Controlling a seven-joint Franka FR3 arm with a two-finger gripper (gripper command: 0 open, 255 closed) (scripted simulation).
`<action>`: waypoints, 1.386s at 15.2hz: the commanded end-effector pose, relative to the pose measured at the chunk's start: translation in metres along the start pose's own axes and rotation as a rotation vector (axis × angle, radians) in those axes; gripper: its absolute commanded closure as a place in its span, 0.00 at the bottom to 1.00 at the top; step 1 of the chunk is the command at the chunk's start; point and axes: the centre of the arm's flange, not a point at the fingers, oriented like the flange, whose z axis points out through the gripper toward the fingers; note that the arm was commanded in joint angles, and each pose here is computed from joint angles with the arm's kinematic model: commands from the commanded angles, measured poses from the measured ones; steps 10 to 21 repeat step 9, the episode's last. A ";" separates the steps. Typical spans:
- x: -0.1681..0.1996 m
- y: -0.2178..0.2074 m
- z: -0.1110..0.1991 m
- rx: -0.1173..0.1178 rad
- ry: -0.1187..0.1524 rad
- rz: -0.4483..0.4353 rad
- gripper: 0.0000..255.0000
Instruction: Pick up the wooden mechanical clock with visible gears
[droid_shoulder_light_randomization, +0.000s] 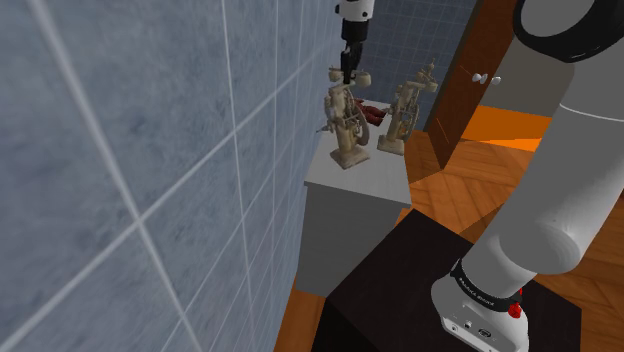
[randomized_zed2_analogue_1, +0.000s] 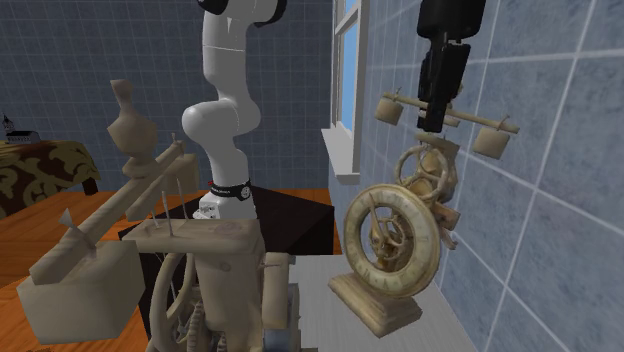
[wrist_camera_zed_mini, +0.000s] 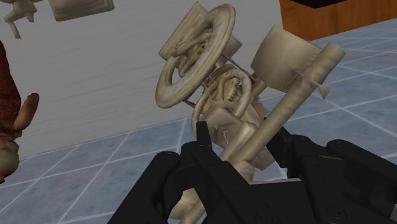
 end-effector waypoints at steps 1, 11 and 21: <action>-0.007 -0.006 0.014 0.070 -0.113 -0.003 1.00; -0.009 -0.003 -0.019 0.070 -0.113 -0.003 1.00; -0.009 -0.003 -0.019 0.070 -0.113 -0.003 1.00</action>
